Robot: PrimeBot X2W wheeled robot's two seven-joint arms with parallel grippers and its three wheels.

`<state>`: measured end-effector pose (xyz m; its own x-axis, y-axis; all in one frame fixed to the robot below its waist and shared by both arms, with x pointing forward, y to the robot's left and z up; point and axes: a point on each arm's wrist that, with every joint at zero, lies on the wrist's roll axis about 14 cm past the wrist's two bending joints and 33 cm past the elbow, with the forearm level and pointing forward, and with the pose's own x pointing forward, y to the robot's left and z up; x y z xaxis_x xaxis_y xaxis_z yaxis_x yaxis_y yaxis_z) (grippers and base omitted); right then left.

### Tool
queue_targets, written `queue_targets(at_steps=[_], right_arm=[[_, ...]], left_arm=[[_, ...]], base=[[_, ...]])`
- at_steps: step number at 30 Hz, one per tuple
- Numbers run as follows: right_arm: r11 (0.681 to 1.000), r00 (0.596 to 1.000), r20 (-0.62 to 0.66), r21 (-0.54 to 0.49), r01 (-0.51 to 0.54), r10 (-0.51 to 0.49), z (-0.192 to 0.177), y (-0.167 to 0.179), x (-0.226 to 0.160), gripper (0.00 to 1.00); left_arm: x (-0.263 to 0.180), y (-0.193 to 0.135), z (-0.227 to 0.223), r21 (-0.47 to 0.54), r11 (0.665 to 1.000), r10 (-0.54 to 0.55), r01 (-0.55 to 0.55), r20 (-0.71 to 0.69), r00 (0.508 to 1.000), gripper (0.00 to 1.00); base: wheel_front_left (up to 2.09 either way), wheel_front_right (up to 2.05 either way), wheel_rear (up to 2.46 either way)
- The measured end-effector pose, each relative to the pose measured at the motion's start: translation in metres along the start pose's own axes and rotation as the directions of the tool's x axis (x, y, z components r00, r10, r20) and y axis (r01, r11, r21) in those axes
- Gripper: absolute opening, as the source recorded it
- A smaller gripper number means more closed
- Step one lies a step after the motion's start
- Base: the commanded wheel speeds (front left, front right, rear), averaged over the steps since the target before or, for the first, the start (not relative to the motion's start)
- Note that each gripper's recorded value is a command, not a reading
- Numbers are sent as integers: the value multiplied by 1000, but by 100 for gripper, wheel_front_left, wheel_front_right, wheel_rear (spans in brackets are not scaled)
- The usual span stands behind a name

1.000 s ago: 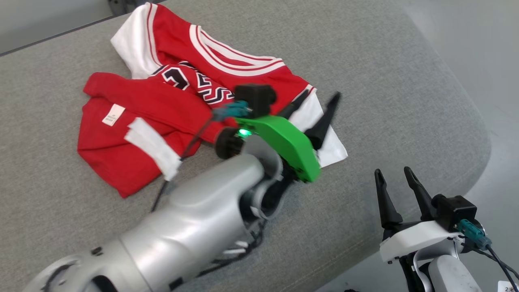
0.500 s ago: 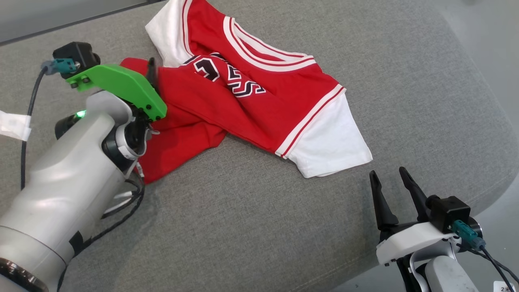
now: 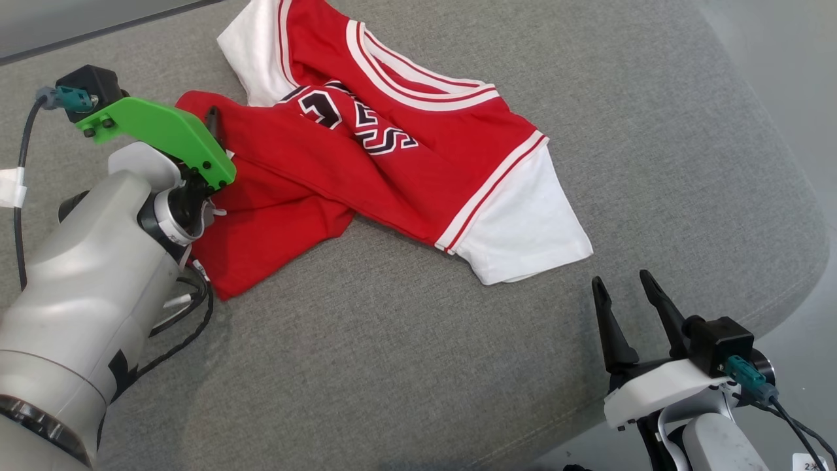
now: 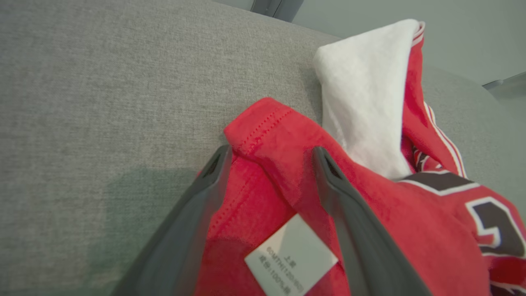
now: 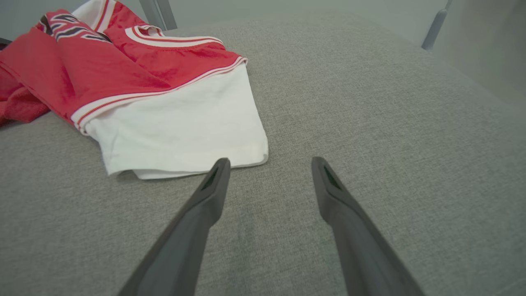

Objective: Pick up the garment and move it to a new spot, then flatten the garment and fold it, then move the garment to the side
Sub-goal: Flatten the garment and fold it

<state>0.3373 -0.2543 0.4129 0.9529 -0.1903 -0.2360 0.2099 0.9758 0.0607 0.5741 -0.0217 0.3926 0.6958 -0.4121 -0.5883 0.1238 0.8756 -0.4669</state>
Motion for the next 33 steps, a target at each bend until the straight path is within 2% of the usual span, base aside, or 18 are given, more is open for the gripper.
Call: queue_targets(at_steps=[21, 22, 23, 24, 25, 30, 33], right_arm=[[1000, 1000, -17, -2, 9, -9, -4, -2, 0, 100], [1000, 1000, -17, -1, 9, -9, -4, -2, 0, 100], [1000, 1000, -17, -1, 10, -10, -5, -3, 0, 100], [1000, 1000, -17, -1, 10, -10, -5, -3, 0, 100], [1000, 1000, -18, -1, 10, -10, -5, -3, 0, 100], [1000, 1000, -14, 0, 12, -12, -4, -3, 1, 100], [1000, 1000, -12, -1, 14, -14, -4, -4, 3, 100]], left_arm=[[15, 3, -5, 1, 1000, 10, -10, -21, 1000, 100], [15, 3, -6, 1, 1000, 10, -10, -23, 1000, 96], [15, 3, -6, 1, 1000, 10, -10, -23, 1000, 45], [16, 3, -6, 0, 1000, 8, -8, -26, 1000, 13], [16, 2, -6, 1, 1000, 6, -6, -26, 1000, 0], [14, -7, 2, -1, 999, -34, 34, 16, 999, 0], [8, -20, 21, 7, 996, -85, 85, 104, 991, 0]], base=[[0, 0, 0], [0, 0, 0], [0, 0, 0], [0, 0, 0], [0, 0, 0], [0, 0, 0], [0, 0, 0]])
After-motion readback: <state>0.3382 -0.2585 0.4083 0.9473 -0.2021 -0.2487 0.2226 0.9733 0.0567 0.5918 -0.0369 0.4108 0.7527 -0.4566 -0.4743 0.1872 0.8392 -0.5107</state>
